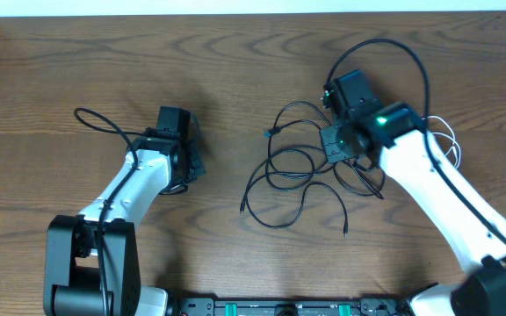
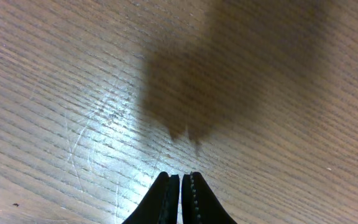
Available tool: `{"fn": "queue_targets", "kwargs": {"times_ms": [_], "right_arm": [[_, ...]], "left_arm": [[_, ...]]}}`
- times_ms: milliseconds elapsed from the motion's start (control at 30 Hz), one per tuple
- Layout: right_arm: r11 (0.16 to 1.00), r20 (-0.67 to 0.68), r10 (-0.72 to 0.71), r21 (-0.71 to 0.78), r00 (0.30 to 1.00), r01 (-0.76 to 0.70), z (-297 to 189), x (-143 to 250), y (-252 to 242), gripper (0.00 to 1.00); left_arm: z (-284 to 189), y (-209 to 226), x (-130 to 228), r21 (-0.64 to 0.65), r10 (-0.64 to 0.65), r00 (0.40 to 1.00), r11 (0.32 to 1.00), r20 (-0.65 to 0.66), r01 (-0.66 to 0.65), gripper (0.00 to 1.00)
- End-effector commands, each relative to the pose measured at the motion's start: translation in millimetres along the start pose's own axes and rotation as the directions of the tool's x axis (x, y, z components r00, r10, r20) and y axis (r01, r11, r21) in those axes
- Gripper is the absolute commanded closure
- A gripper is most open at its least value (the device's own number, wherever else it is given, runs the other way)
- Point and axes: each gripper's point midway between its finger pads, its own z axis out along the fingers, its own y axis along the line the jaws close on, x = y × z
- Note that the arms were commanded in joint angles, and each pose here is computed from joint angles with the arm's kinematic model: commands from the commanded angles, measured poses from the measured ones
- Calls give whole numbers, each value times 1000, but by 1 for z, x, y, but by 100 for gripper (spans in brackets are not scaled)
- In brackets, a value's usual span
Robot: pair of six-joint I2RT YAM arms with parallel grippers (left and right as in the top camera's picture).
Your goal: Untangle cables
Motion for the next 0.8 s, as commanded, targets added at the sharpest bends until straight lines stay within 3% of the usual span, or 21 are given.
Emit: {"fn": "queue_targets", "kwargs": {"times_ms": [0,67,100,167,367,533,600,633,767], "right_arm": [[1000,-65,-2,8,998,3,21,6,0,93],[1000,-104,-4,15,995,6,34,11,1,86],[1000,-129,-2,21,992,5,43,15,1,73],[999,-171,16,33,985,-11,57,21,1,63],[993,-252,107,75,962,-90,96,34,2,59],[983,-272,177,103,946,-154,125,39,4,68],[982,-264,180,101,948,-159,130,37,5,83],[982,-258,180,98,949,-160,130,35,5,96],[986,-224,162,1,961,-166,114,19,20,99]], "left_arm": [[4,5,4,-16,-15,1000,1000,-13,15,90],[4,5,4,-16,-15,1000,1000,-13,14,90],[4,5,4,-16,-15,1000,1000,-13,15,90],[4,5,4,-16,-15,1000,1000,-13,15,90],[4,5,4,-16,-15,1000,1000,-13,15,90],[4,5,4,-16,-15,1000,1000,-13,15,90],[4,5,4,-16,-15,1000,1000,-13,15,90],[4,5,4,-16,-15,1000,1000,-13,15,90],[4,5,4,-16,-15,1000,1000,-13,15,90]]}}
